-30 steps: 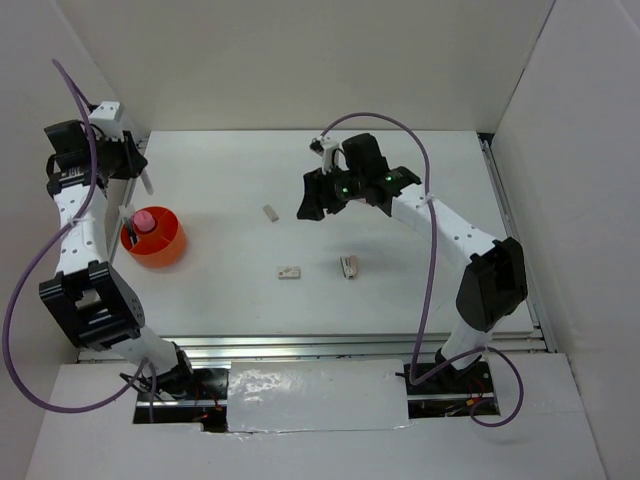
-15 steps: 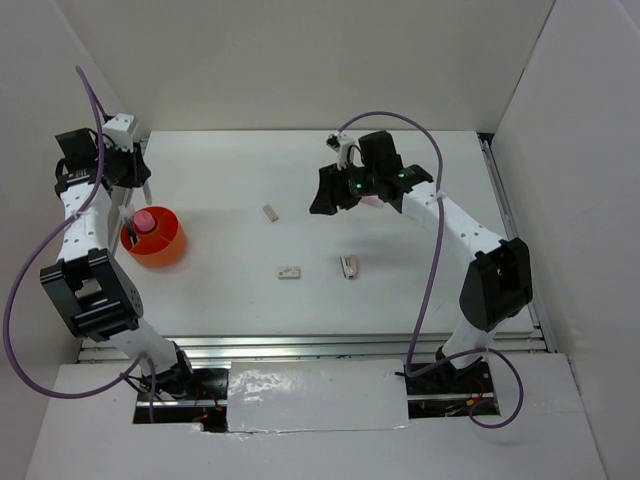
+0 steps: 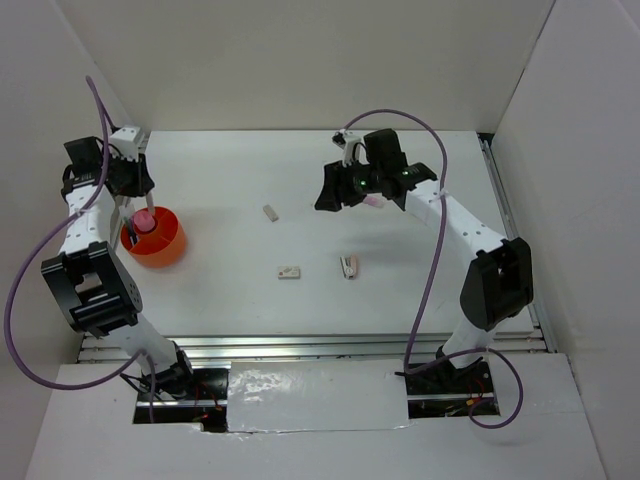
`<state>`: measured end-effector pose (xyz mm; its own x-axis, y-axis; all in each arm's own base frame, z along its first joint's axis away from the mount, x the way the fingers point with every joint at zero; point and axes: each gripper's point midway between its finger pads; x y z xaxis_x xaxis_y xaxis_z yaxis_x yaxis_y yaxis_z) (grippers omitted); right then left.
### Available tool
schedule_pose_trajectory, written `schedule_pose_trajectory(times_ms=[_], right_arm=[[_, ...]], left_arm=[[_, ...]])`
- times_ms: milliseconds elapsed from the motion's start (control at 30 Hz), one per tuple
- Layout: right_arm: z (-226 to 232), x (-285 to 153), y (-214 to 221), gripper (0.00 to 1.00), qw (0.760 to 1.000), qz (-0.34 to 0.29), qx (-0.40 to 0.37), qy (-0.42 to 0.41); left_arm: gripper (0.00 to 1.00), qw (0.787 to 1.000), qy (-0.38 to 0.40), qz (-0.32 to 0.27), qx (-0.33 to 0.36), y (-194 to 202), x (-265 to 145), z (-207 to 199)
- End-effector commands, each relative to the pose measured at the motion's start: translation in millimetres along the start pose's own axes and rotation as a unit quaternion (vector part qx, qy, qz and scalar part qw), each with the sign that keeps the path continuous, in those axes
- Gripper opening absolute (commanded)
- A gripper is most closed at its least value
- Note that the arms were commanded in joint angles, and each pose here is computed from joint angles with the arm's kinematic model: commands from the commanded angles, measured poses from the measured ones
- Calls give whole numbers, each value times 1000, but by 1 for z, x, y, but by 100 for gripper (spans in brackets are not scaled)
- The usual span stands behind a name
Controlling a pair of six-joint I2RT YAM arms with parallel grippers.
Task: Sort the stationery into containers
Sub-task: Place the pen in the storage box, then pick up the pen from the center of the board.
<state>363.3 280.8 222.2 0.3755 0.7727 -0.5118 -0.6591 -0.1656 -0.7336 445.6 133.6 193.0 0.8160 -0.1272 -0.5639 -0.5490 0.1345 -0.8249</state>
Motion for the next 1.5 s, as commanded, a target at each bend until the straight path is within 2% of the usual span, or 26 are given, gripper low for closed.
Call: schedule_pose_trajectory(times_ms=[0,200,233,267,300,467,633,767,933,1133,1300,1467], right_arm=[[-14,-9,-29,66,998,-32,-30,41],[-55,-5,-37,68,993,1,-51,107],[-64,-6,-32,75,991,19,-55,121],[-65,-10,-44,79,990,12,-66,127],[-78,-7,-42,83,988,23,-65,140],[-107,-15,-58,81,980,27,-98,172],[-145,-11,-61,67,966,70,-155,194],[-173,7,-44,61,955,117,-200,183],[-200,27,-29,66,948,145,-221,178],[-239,48,-11,77,954,160,-186,174],[-259,48,5,74,956,173,-161,174],[-267,47,31,67,952,212,-151,163]], left_arm=[[22,1000,-6,-8,19,-1,1,6],[36,1000,-4,-1,12,6,0,1],[39,1000,-5,-2,12,7,0,1],[49,1000,-6,-8,13,4,-3,1],[53,1000,-7,-13,11,2,-3,0],[67,999,0,-49,2,-21,-15,-6],[69,994,20,-104,-4,-67,-35,-15],[69,988,55,-143,5,-99,-52,-37],[70,984,74,-163,23,-110,-63,-66],[73,980,86,-177,42,-114,-73,-91],[73,977,97,-183,39,-120,-78,-97],[73,978,99,-183,34,-120,-77,-97]])
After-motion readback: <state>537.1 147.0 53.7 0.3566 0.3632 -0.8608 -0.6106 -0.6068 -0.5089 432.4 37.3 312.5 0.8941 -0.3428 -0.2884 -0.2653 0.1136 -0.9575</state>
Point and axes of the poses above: each gripper's point midway between its finger pads, its own x axis out along the fingers, its own z axis along the line the jaws close on, y = z × x, and after that the axes turned 1 degree about x, right-handed
